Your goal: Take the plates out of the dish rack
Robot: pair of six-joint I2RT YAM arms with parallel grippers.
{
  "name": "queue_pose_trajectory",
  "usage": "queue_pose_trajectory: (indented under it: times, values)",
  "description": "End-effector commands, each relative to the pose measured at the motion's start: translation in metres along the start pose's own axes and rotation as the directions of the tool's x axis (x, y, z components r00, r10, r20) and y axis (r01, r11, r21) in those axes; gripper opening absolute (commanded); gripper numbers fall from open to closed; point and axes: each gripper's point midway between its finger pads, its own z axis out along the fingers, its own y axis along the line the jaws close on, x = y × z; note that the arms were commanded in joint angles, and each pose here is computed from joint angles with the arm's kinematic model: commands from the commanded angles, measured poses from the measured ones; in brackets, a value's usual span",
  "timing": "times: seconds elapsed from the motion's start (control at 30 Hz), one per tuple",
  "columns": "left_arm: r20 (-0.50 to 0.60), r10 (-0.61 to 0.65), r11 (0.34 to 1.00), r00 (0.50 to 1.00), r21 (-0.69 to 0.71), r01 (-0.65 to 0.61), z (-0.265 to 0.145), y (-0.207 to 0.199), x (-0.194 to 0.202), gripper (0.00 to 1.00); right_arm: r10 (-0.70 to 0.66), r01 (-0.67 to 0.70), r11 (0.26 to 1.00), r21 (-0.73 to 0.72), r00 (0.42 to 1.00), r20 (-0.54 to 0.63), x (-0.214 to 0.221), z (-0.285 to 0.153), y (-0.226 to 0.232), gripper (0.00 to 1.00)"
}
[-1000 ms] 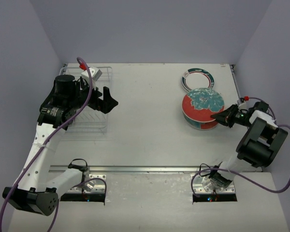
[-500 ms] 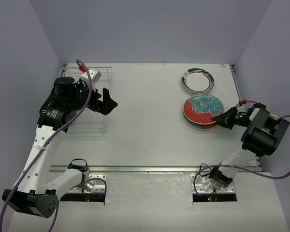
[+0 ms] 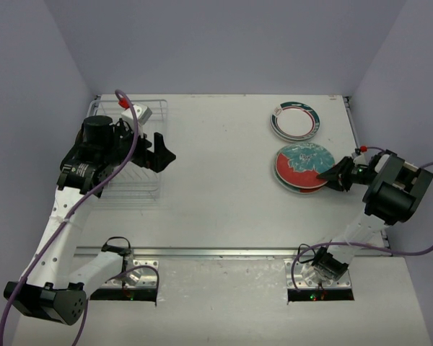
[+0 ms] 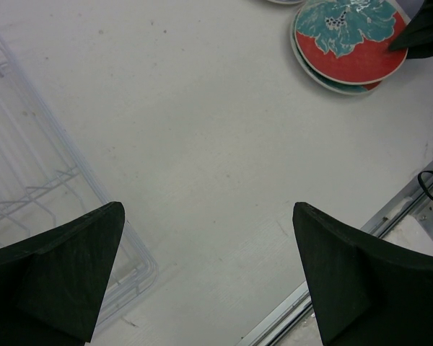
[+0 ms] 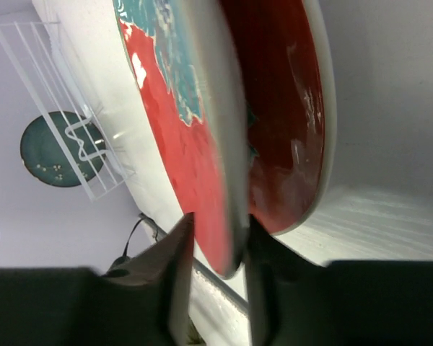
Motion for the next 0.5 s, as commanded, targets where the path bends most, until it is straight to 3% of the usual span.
queue_pose_trajectory:
  times: [0.0, 0.2, 0.37, 0.47]
  values:
    - [0.053, 0.024, 1.000, 0.998, 0.014, -0.025, -0.003, -0.006, -0.014, 1.00, -0.111, 0.110, 0.993, 0.029, 0.994, 0.013, -0.014, -0.009, 0.011, 0.39]
    - [0.051, 0.024, 1.000, 0.998, 0.014, -0.025, -0.004, -0.006, -0.013, 1.00, -0.197, 0.200, 0.953, 0.227, 0.980, -0.033, -0.017, -0.014, -0.007, 0.56]
    - [0.048, 0.021, 1.000, 0.999, 0.014, -0.022, -0.004, -0.006, -0.012, 1.00, -0.261, 0.273, 0.900, 0.341, 0.962, -0.080, -0.021, -0.017, -0.012, 0.58]
    - [0.045, 0.021, 1.000, 0.999, 0.001, -0.021, -0.004, -0.003, -0.011, 1.00, -0.317, 0.339, 0.841, 0.421, 0.940, -0.124, -0.025, -0.020, -0.017, 0.65]
